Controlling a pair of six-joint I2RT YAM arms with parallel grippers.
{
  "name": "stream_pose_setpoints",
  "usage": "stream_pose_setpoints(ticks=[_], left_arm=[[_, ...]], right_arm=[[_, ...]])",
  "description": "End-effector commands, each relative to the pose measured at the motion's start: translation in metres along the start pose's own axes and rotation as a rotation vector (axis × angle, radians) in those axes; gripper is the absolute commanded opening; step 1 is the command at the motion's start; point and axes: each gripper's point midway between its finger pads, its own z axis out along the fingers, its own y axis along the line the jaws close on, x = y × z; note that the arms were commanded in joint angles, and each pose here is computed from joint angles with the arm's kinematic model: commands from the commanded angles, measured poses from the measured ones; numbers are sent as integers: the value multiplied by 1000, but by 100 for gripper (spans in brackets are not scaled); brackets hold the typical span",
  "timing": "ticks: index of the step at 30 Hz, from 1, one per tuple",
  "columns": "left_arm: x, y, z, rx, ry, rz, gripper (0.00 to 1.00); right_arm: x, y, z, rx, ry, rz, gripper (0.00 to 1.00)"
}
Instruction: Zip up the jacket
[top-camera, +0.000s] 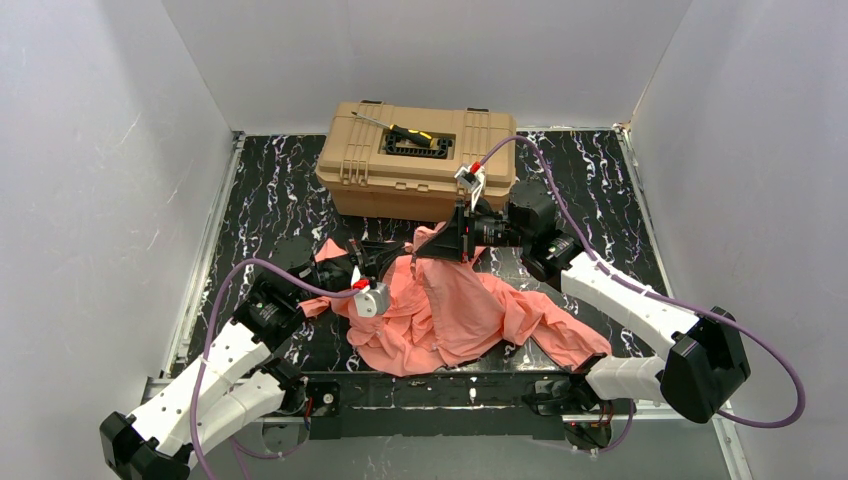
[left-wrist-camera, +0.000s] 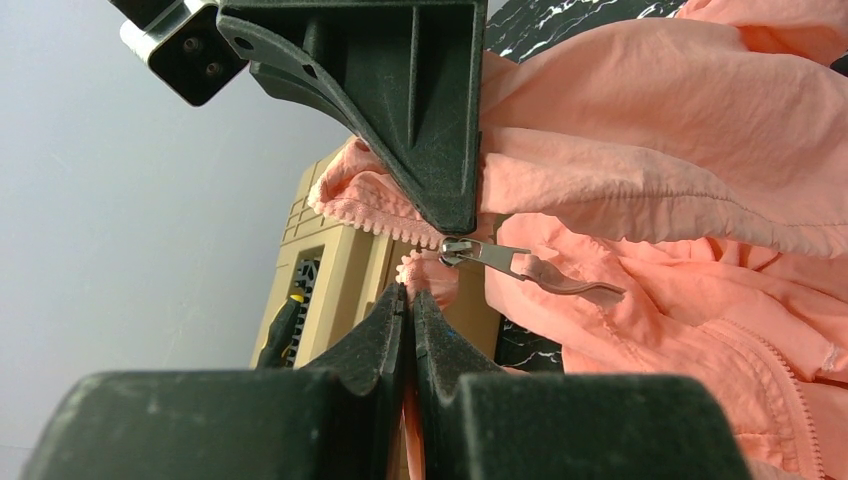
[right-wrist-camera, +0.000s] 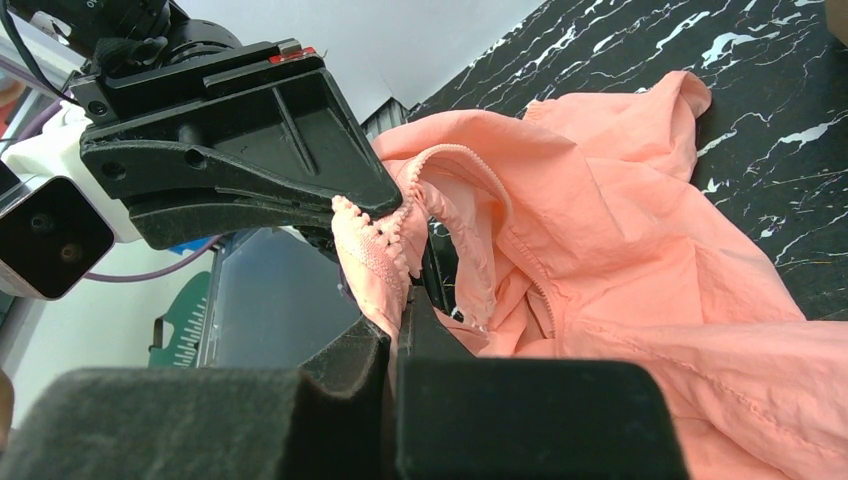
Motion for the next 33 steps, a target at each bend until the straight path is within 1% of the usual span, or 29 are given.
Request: stream_pose_setpoints(ticks=[1,21,25,29,33], left_arm=[[-7,0,-3,1,-22,11,0],[-9,-7,-4,44,-34,15,0],[-9,-4,-4,34,-29,9,0],[-12,7,-3,-3,-27,-16,0],[-15,7,-2,1,-42,-22,0]], right_arm=[[-21,17,-2,-38,-69,-73,1],[-27,17,-1,-45,-68,-83,1],[-18,12,-5,-28,-50,-76,1],[-3,3,-10,11,-19,-64,1],[4,-1,-10,18,-6,-54,1]])
